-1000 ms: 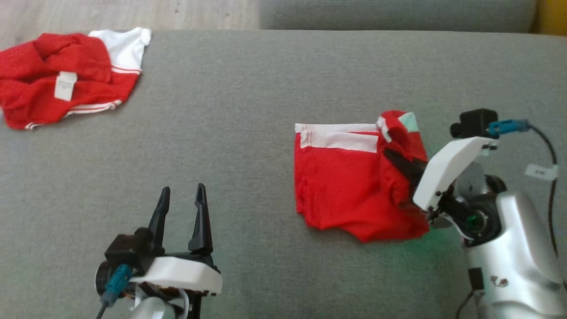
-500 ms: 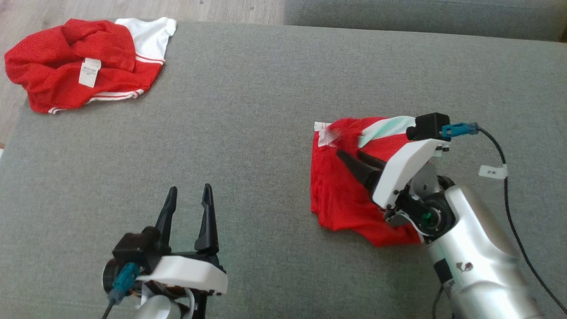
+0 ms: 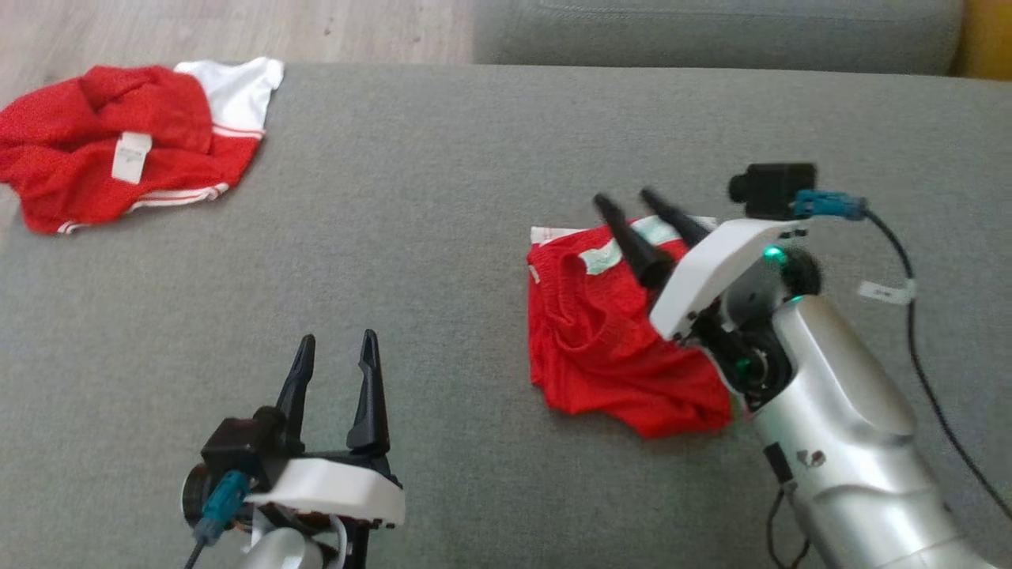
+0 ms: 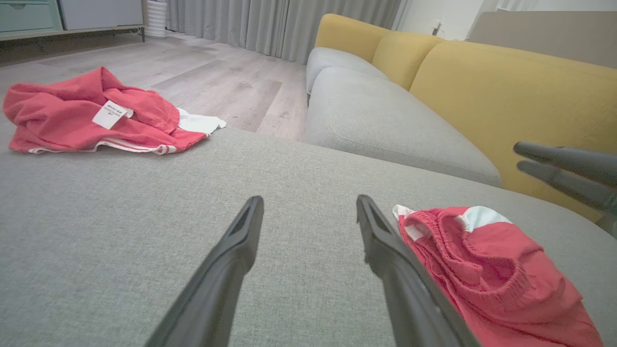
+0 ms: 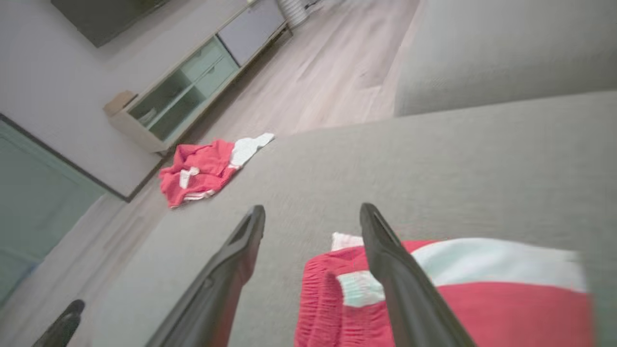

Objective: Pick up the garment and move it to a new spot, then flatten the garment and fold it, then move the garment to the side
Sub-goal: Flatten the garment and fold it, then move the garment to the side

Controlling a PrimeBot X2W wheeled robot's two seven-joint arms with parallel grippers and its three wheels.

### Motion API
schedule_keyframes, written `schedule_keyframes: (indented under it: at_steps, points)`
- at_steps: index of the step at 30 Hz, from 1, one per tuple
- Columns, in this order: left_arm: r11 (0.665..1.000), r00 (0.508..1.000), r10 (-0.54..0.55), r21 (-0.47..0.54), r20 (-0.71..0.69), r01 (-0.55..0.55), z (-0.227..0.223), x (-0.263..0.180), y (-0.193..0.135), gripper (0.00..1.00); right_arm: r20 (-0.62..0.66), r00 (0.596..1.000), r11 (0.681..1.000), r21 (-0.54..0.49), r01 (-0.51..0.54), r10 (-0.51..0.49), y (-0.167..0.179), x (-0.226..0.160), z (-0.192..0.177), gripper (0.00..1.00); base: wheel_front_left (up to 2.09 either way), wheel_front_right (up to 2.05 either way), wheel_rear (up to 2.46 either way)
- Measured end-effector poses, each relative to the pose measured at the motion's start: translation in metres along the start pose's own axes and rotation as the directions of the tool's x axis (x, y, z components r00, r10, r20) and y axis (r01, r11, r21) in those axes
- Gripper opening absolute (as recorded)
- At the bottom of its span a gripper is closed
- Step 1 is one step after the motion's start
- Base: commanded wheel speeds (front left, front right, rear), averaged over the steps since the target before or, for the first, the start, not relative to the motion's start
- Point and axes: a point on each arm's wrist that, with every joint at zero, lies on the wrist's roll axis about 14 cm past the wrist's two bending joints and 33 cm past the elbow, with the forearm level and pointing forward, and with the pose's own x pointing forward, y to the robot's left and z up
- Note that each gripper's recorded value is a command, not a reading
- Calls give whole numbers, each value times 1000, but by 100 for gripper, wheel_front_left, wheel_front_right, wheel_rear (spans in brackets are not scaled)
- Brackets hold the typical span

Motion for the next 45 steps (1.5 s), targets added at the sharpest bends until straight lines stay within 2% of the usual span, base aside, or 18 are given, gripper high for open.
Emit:
schedule_keyframes:
  at_steps: [3,7,11,18,23,26,36,45]
  points:
    - [1000,1000,-21,7,8,20,3,1,-6,100,119,991,993,-98,71,-59,-14,-12,29,100,0,0,0]
    - [999,997,-50,25,60,48,16,6,-14,100,261,959,960,-222,171,-111,-26,-37,57,100,0,0,0]
    - [996,993,-74,56,96,69,23,8,-20,100,304,933,921,-272,278,-192,-45,-69,41,100,0,0,0]
    - [996,994,-67,70,85,61,13,-3,-17,100,341,876,880,-210,426,-342,-76,-132,2,100,0,0,0]
    - [997,999,-41,64,26,39,-11,-22,-8,100,343,862,888,-137,439,-373,-73,-156,-27,100,0,0,0]
    - [998,999,-33,57,8,32,-17,-27,-5,100,344,858,886,-128,445,-381,-72,-163,-35,100,0,0,0]
    - [998,1000,5,56,0,-5,-21,-36,7,100,392,839,884,-118,453,-377,-72,-169,-29,100,0,0,0]
    - [998,1000,16,56,17,-17,-15,-36,8,100,387,843,886,-121,447,-373,-71,-167,-30,100,0,0,0]
